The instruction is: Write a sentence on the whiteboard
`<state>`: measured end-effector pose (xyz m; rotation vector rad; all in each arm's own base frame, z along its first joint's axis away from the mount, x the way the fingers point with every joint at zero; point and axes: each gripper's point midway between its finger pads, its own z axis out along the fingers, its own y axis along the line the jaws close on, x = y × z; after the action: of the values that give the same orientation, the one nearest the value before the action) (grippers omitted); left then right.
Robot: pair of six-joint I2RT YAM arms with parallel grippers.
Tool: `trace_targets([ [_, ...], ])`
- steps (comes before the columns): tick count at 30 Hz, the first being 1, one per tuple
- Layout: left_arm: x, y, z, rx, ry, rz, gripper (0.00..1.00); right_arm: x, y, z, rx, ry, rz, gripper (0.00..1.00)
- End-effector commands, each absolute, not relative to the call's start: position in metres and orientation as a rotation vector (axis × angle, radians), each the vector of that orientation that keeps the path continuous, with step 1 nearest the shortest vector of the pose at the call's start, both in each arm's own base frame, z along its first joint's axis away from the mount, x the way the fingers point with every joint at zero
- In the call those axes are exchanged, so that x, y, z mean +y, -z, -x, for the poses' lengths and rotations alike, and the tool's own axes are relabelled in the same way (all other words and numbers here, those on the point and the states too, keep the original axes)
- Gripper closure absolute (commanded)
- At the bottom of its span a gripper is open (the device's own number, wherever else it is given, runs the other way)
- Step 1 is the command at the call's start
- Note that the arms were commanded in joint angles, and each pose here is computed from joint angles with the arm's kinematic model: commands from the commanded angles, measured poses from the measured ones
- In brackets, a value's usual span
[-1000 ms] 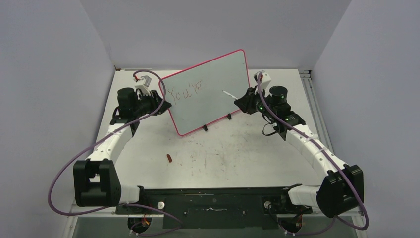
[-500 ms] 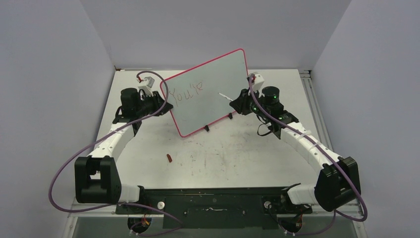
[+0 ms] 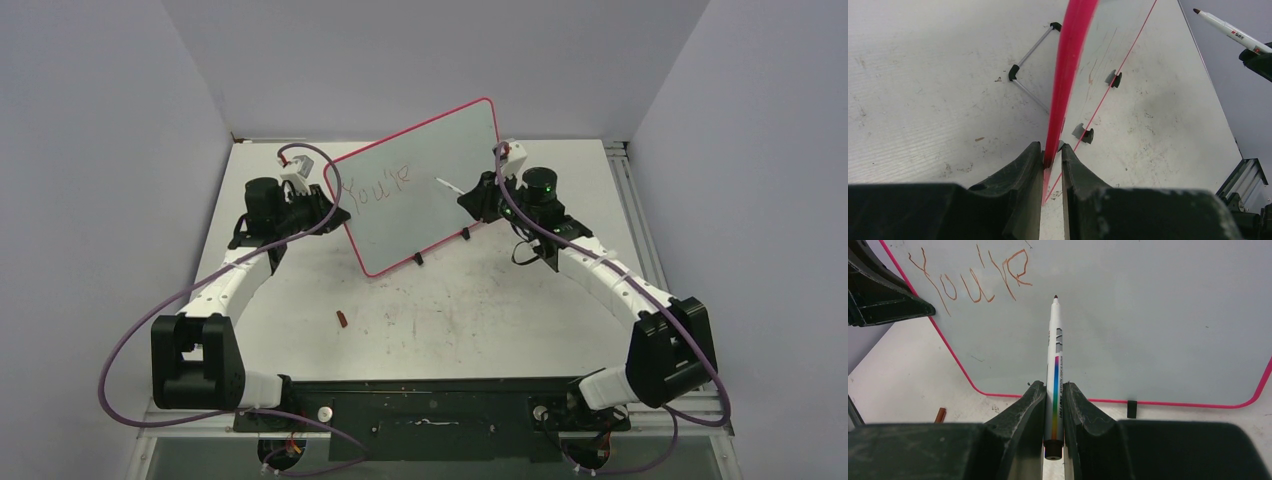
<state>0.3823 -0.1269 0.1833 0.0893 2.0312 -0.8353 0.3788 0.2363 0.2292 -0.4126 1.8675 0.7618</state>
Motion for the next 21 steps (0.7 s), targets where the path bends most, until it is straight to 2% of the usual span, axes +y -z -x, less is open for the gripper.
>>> trace_targets([
  [1, -0.135, -0.202, -0.384, 1.973, 0.857, -0.138, 0.86, 0.244, -0.270, -0.397, 1.720, -0.765, 0.412, 0.95],
  [14, -0.132, -0.199, -0.385, 1.985, 0.829, -0.146, 1.00, 0.251, -0.266, -0.422, 1.702, -0.758, 0.370, 0.95],
  [21, -0.131, -0.198, -0.385, 1.991, 0.814, -0.156, 1.00, 0.252, -0.263, -0.430, 1.690, -0.758, 0.346, 0.95],
])
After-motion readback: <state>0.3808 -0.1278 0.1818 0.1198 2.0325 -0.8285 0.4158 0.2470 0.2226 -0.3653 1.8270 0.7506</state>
